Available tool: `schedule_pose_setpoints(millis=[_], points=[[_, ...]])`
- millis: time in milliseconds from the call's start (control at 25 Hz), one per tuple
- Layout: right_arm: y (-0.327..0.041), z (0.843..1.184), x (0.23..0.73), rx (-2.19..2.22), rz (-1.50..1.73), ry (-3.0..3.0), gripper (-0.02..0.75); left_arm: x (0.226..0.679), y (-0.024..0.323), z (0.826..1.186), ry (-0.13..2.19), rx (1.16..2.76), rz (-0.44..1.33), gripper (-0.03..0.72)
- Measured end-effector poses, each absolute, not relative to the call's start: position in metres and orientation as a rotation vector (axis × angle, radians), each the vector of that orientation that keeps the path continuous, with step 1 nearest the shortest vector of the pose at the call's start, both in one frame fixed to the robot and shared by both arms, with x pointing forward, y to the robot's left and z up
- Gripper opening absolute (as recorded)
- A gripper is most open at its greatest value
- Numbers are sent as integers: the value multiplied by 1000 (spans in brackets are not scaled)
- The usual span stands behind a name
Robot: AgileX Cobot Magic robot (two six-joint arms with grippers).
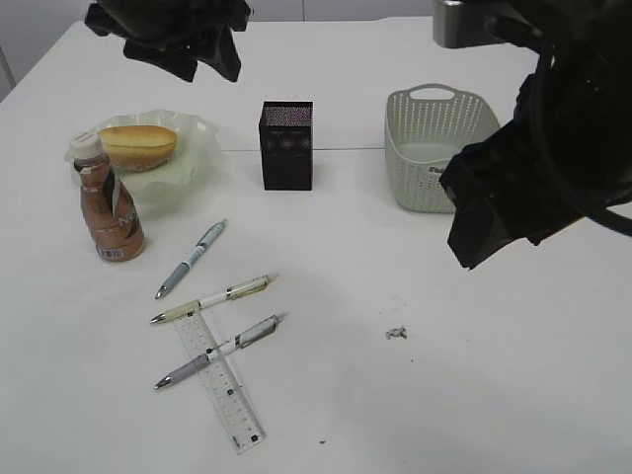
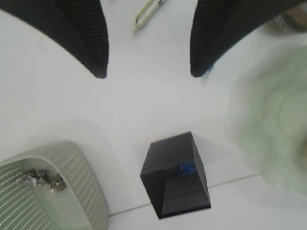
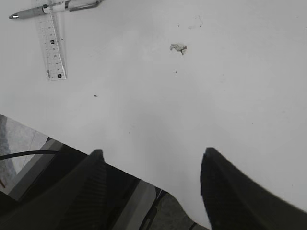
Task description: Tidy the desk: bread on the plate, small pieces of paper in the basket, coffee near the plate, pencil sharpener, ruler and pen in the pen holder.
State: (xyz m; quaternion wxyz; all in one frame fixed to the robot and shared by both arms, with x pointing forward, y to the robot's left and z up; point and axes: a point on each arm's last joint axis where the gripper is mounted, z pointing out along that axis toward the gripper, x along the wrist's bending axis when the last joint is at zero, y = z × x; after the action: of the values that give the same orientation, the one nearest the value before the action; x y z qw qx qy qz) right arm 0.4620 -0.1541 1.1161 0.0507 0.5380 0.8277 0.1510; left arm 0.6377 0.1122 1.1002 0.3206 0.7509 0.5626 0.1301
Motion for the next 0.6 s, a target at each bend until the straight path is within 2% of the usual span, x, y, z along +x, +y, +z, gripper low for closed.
schedule_pose_setpoints(millis=[320, 600], points=[[-152, 1116, 461, 1658, 484, 2536, 458, 611, 131, 1092, 1937, 2010, 178, 403], [-149, 1117, 459, 1685, 516, 2558, 457, 603, 126, 1099, 1970, 1950, 52, 403]])
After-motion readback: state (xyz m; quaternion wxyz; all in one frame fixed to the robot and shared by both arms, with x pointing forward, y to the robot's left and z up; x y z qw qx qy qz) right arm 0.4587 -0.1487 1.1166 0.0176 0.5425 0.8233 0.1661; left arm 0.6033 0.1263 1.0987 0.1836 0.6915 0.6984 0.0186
